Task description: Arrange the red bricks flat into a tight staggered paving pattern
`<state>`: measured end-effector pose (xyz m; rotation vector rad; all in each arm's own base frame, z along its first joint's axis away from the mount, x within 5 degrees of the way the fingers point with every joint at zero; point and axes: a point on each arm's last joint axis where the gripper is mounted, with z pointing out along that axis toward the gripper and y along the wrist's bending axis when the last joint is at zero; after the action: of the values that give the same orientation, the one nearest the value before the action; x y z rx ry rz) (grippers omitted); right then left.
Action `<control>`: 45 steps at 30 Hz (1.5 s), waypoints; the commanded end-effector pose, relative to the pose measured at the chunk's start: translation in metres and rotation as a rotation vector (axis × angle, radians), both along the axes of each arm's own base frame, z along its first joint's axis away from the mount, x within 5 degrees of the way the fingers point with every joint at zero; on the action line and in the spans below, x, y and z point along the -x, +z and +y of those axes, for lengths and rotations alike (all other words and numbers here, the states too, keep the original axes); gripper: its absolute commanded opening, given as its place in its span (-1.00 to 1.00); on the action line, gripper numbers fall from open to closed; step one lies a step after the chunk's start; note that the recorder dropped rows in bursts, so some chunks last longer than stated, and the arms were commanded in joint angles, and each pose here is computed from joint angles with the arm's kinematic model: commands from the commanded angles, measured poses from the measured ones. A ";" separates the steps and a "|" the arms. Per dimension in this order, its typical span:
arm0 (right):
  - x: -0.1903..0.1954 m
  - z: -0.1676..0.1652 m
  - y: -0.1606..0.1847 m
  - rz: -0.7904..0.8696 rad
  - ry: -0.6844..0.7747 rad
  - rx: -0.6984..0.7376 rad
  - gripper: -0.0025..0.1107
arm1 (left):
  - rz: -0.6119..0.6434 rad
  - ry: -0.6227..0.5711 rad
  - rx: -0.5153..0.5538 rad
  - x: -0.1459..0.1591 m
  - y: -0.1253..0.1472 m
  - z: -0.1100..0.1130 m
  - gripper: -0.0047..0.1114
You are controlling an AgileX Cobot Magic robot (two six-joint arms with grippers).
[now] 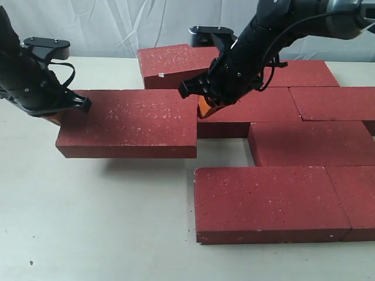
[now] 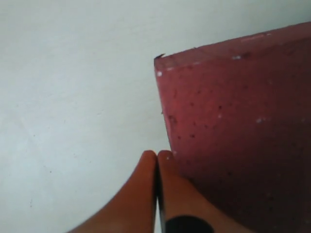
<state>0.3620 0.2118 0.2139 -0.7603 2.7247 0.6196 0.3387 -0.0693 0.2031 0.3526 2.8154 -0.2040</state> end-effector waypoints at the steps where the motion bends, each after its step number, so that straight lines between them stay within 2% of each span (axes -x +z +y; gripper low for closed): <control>1: 0.000 0.033 -0.003 0.044 -0.005 -0.119 -0.97 | -0.006 0.055 0.069 0.004 -0.002 0.000 -0.92; 10: -0.010 0.041 -0.043 0.125 -0.035 -0.116 -0.97 | -0.040 0.090 0.038 0.009 -0.020 0.013 -0.92; 15: -0.013 0.042 -0.056 0.133 -0.050 -0.109 -0.97 | -0.043 0.069 -0.002 0.012 -0.028 0.016 -0.92; 21: -0.015 0.040 -0.069 0.128 -0.046 -0.057 -0.97 | 0.050 0.032 -0.065 0.009 -0.066 0.019 -0.92; 30: -0.013 0.030 -0.074 0.152 -0.048 0.061 -0.97 | -0.003 -0.016 -0.166 0.005 -0.068 0.026 -0.92; 35: -0.013 0.025 -0.076 0.144 -0.042 0.112 -0.97 | -0.007 -0.017 -0.166 0.004 -0.068 0.026 -0.92; 45: -0.019 0.011 -0.035 -0.011 -0.138 0.190 -0.97 | -0.022 0.000 -0.147 0.003 -0.067 0.025 -0.92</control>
<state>0.3779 0.2275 0.1581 -0.6381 2.8877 0.3844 0.3367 -0.0396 0.1375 0.3967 2.8190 0.0258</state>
